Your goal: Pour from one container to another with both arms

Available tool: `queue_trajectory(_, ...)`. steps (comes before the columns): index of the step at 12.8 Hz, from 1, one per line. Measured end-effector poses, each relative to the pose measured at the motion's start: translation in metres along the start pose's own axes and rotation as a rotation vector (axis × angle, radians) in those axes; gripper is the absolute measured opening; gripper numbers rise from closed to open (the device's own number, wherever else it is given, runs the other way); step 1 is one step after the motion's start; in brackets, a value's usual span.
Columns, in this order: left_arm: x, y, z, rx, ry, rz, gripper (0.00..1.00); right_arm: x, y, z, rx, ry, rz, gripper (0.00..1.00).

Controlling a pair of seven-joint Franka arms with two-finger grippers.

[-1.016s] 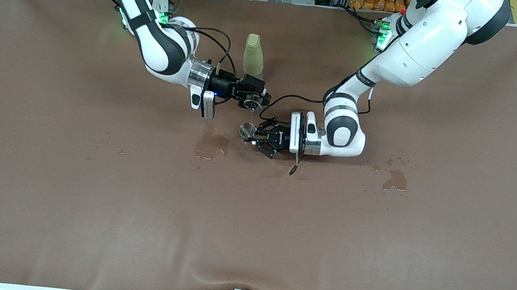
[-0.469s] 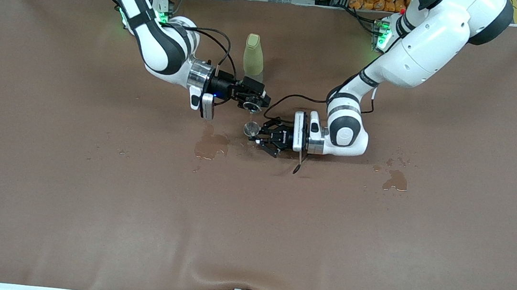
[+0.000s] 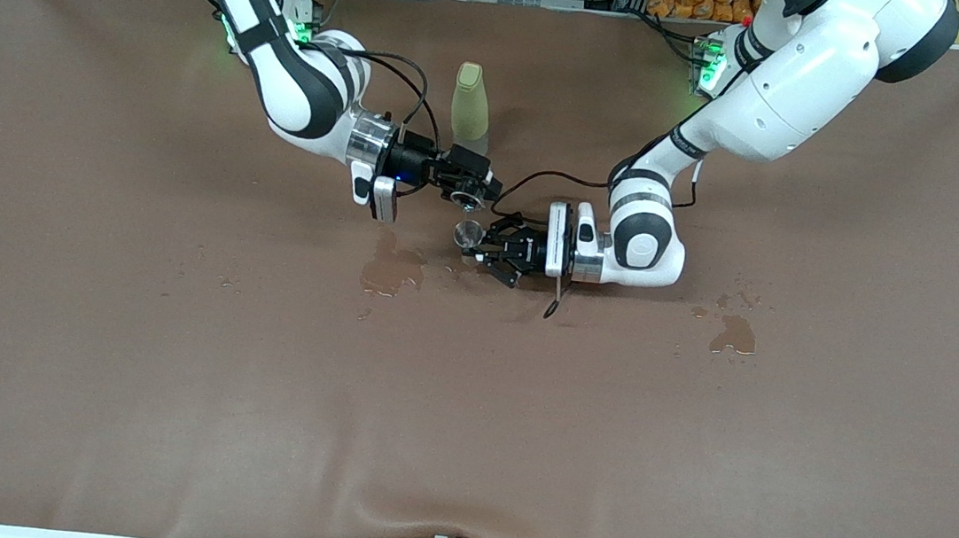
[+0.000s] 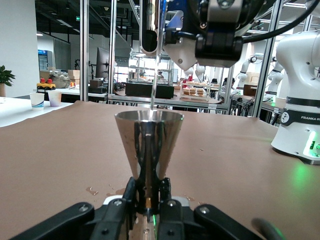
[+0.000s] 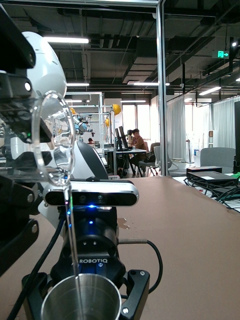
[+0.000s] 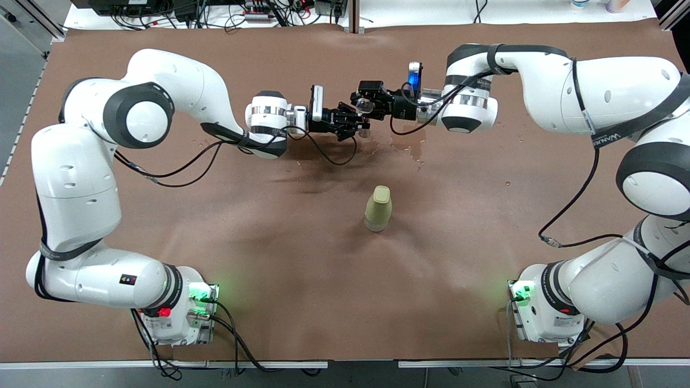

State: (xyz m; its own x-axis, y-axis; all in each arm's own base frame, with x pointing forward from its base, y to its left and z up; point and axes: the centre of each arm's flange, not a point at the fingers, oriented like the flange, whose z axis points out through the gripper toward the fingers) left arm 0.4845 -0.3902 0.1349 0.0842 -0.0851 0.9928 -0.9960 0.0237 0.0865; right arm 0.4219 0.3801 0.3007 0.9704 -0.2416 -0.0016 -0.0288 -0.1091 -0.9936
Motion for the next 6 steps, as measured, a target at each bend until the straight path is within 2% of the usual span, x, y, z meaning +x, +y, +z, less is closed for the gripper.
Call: queue_trajectory(6,0.0003,0.0026,0.0014,-0.004,0.001,-0.002,0.21,0.0007,0.0001,-0.0004,-0.005,0.004,0.085,0.18)
